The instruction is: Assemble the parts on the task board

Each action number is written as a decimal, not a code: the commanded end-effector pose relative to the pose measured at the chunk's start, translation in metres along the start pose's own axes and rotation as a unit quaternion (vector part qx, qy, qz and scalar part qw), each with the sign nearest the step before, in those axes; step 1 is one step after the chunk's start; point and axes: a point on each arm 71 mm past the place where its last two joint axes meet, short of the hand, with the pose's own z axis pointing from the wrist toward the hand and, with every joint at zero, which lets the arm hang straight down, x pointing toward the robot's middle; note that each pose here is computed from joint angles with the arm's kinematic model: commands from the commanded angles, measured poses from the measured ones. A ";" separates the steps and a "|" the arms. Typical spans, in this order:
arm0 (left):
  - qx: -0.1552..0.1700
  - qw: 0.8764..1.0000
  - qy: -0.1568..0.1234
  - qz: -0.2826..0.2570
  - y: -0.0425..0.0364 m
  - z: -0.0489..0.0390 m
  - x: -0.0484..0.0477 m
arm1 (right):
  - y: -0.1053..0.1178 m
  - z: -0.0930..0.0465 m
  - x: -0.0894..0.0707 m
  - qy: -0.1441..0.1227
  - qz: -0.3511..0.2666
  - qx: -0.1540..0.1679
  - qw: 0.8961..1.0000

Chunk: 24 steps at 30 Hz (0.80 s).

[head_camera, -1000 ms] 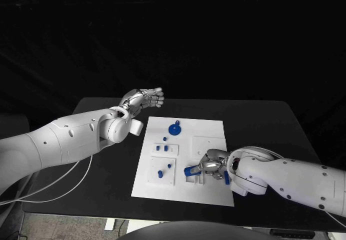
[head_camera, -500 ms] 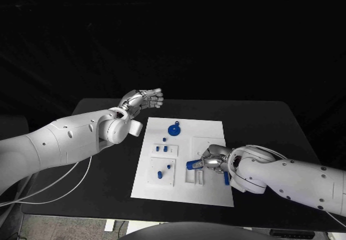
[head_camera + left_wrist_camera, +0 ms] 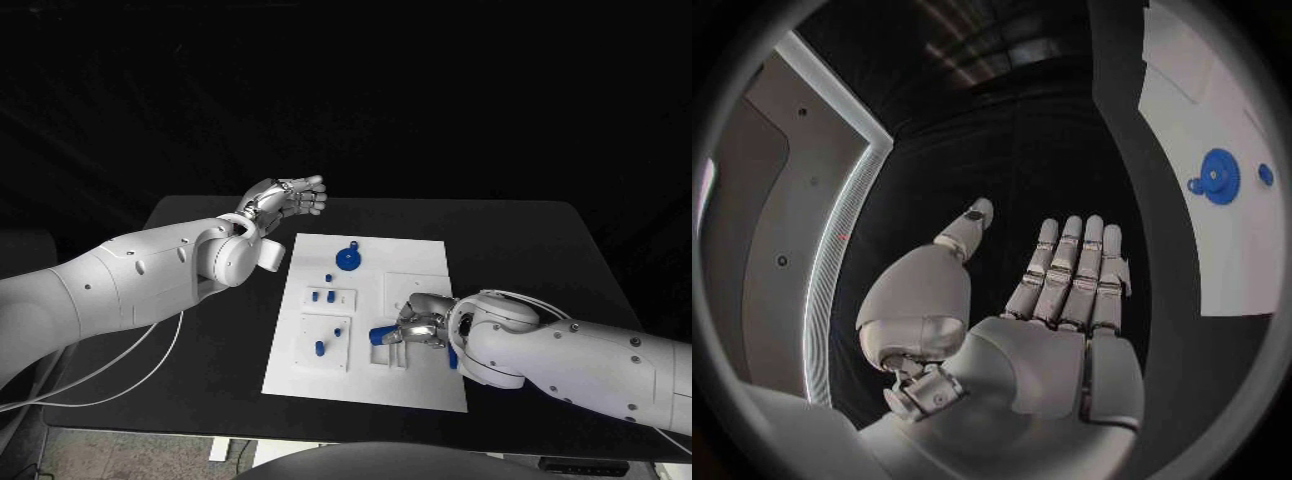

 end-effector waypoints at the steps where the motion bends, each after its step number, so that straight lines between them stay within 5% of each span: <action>1: 0.003 1.000 0.007 -0.005 -0.0010 0.0002 0.0018 | -0.002 0.000 0.003 -0.002 -0.082 0.012 0.997; 24: 0.001 1.000 0.008 -0.005 -0.0007 0.0002 0.0019 | 0.006 -0.001 0.013 0.039 -0.094 0.008 0.995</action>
